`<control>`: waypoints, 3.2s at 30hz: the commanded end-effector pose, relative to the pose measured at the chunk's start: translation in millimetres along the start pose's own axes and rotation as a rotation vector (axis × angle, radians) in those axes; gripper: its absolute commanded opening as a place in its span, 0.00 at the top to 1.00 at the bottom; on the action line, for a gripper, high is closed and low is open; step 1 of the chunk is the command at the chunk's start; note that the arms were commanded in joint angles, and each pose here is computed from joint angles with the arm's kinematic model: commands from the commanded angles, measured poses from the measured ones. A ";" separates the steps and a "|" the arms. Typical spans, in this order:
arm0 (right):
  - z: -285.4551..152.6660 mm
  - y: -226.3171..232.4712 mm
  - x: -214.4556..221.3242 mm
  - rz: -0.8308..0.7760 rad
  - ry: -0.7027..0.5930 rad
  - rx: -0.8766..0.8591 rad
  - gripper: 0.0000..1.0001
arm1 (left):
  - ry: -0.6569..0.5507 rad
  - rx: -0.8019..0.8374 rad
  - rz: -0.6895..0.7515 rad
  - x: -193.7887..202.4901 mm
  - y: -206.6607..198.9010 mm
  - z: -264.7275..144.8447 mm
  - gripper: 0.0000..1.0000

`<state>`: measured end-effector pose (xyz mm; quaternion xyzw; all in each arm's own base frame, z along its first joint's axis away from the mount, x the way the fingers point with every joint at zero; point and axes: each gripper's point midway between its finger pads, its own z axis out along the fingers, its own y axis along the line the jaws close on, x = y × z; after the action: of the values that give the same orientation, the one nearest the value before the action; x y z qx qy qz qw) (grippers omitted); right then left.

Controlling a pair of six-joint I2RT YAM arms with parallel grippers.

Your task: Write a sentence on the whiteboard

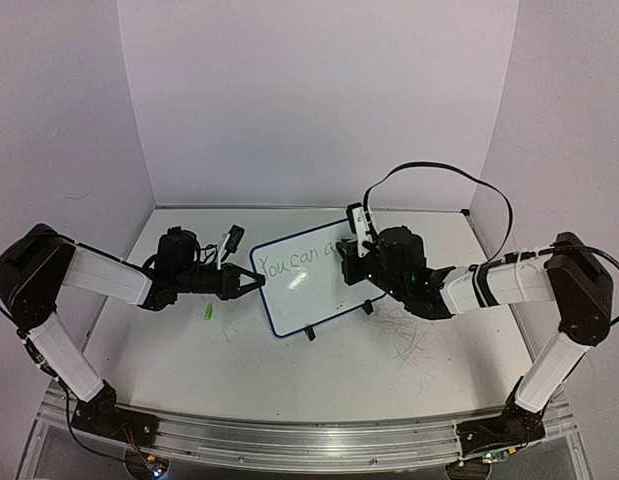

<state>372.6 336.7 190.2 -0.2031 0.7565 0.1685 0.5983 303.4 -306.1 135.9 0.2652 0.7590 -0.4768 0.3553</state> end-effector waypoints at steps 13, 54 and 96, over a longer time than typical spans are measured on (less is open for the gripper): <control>-23.5 -1.2 -29.7 0.042 -0.088 -0.033 1.00 | 0.019 -0.086 0.034 4.3 17.3 0.7 1.00; -19.4 3.1 -32.5 0.011 -0.072 -0.125 1.00 | 0.041 -0.081 0.035 5.6 17.8 3.0 1.00; -4.4 -25.6 -36.4 0.042 -0.107 0.033 1.00 | 0.050 -0.078 0.039 9.3 19.1 4.2 1.00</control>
<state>379.1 318.3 204.5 -0.1948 0.7459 0.1791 0.6113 303.1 -307.4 136.4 0.2749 0.7590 -0.4742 0.3515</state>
